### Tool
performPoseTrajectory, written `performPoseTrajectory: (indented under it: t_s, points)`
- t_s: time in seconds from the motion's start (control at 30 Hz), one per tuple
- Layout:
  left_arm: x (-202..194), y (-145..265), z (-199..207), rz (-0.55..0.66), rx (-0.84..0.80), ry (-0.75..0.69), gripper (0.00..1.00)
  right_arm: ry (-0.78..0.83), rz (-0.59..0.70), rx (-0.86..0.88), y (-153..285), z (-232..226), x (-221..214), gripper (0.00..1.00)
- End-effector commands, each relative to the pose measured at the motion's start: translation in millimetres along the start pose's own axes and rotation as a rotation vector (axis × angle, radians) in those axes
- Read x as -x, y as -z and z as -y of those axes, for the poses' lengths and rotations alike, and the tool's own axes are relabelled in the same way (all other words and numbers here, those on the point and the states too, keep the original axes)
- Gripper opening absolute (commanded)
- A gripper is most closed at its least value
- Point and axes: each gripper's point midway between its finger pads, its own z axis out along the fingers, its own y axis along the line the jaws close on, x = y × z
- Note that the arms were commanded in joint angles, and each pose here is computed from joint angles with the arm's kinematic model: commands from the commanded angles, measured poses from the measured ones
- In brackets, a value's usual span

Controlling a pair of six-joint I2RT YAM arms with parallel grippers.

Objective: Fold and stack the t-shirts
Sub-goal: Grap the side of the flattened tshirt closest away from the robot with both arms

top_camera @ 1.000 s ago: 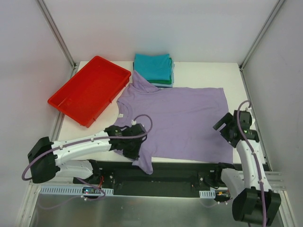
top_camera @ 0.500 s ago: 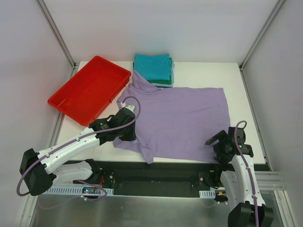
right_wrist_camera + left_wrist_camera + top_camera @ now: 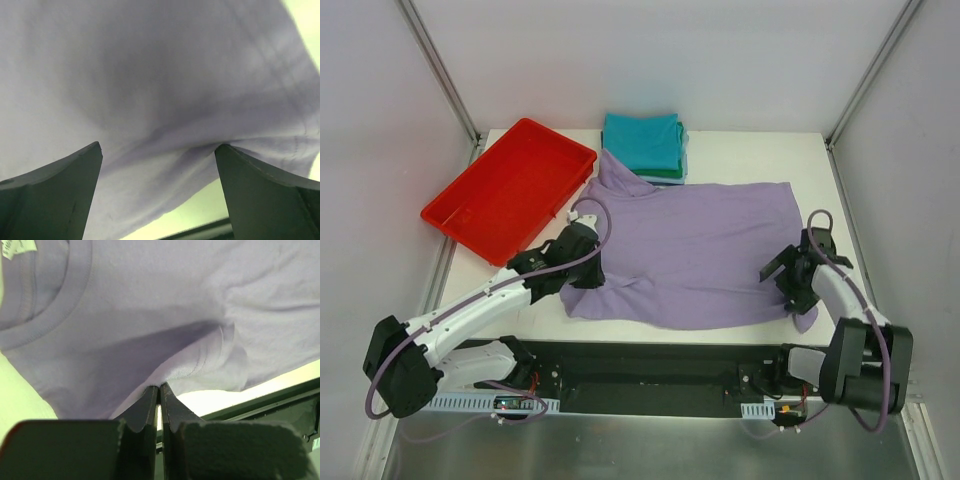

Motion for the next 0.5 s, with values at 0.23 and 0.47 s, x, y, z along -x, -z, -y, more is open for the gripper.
performPoseTrajectory:
  t_s: [0.23,0.47]
  points:
    - [8.9,-18.4,-9.6,0.028,0.009,0.034,0.00,0.046,0.150,-0.230,40.7,54.6,20.7,0.96]
    - [6.7,-19.7,-4.1,0.020,-0.027,0.033,0.00,-0.200,0.167,-0.165,37.5,73.1,10.9,0.97]
